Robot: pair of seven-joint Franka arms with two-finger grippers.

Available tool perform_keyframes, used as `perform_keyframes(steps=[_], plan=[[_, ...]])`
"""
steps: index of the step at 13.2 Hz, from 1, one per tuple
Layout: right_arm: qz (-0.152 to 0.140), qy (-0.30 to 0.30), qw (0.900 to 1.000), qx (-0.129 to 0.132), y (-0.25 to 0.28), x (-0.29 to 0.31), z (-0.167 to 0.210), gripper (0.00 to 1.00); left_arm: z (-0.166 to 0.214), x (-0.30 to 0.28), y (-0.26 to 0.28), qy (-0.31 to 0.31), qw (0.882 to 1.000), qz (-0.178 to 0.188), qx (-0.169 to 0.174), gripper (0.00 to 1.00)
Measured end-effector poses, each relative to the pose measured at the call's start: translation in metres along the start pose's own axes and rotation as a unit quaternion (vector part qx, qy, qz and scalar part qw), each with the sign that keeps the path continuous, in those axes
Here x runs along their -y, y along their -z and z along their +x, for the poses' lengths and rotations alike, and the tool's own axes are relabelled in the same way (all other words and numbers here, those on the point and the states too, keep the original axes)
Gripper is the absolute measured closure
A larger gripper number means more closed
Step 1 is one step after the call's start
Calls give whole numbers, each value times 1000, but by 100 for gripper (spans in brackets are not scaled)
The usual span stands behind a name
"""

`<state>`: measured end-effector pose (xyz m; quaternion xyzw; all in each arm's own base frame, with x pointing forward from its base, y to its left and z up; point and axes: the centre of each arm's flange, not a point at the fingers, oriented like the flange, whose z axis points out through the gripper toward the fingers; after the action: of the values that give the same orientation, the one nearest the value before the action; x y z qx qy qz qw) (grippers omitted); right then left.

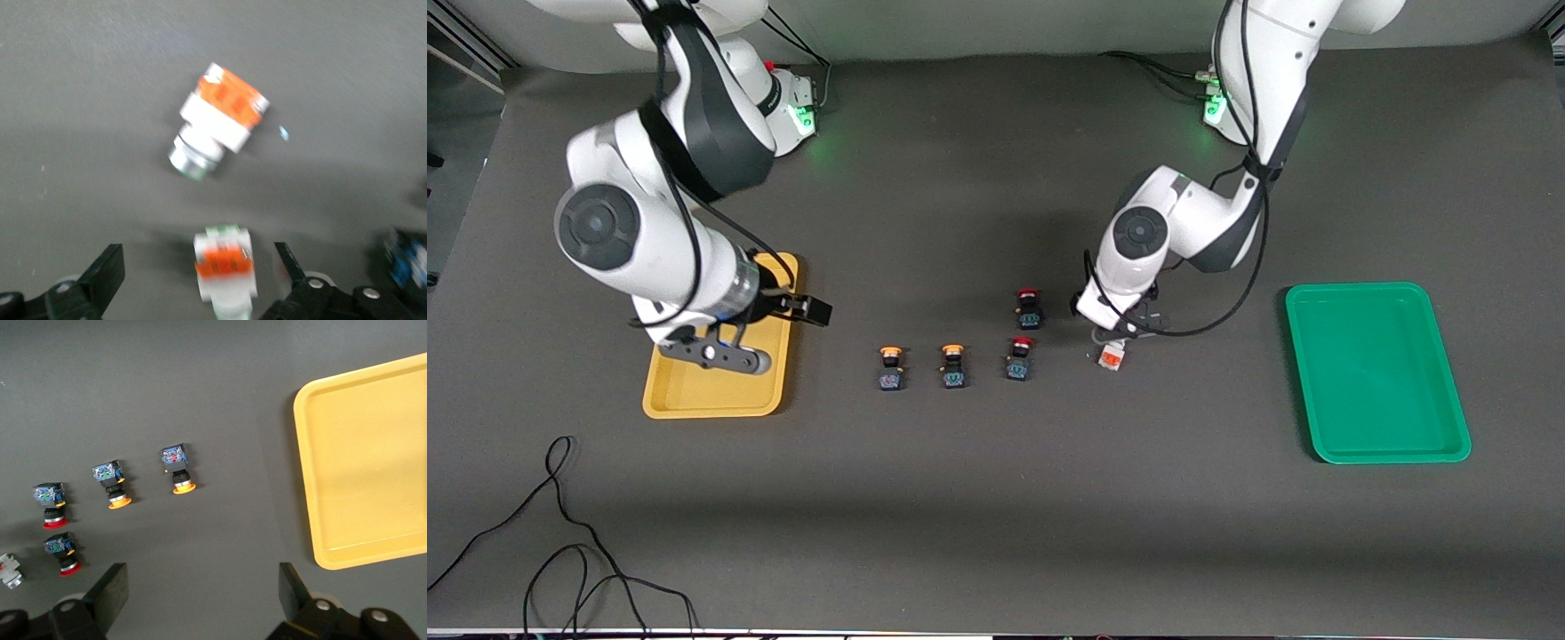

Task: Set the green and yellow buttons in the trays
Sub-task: 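Grasp the white button with the left gripper, the blue with the right gripper, then place the white button in the green tray and the blue in the yellow tray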

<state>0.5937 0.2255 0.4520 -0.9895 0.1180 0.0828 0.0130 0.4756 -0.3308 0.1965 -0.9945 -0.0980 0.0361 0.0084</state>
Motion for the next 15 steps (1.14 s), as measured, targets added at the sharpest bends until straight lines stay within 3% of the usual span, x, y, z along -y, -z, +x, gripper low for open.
perform_keyframes(steps=[9,13,14,15], plan=[[-5,15,1000,7,-175,44,26,0,-30,-27,-21,-8,1000,0,6,4],[-6,22,1000,4,-242,58,30,0,-28,-25,-21,-5,1000,0,4,52],[-6,23,1000,3,-253,61,31,0,-25,-25,-18,-3,1000,-2,3,59],[-6,24,1000,4,-260,61,31,0,-23,-26,-14,0,1000,-5,0,59]])
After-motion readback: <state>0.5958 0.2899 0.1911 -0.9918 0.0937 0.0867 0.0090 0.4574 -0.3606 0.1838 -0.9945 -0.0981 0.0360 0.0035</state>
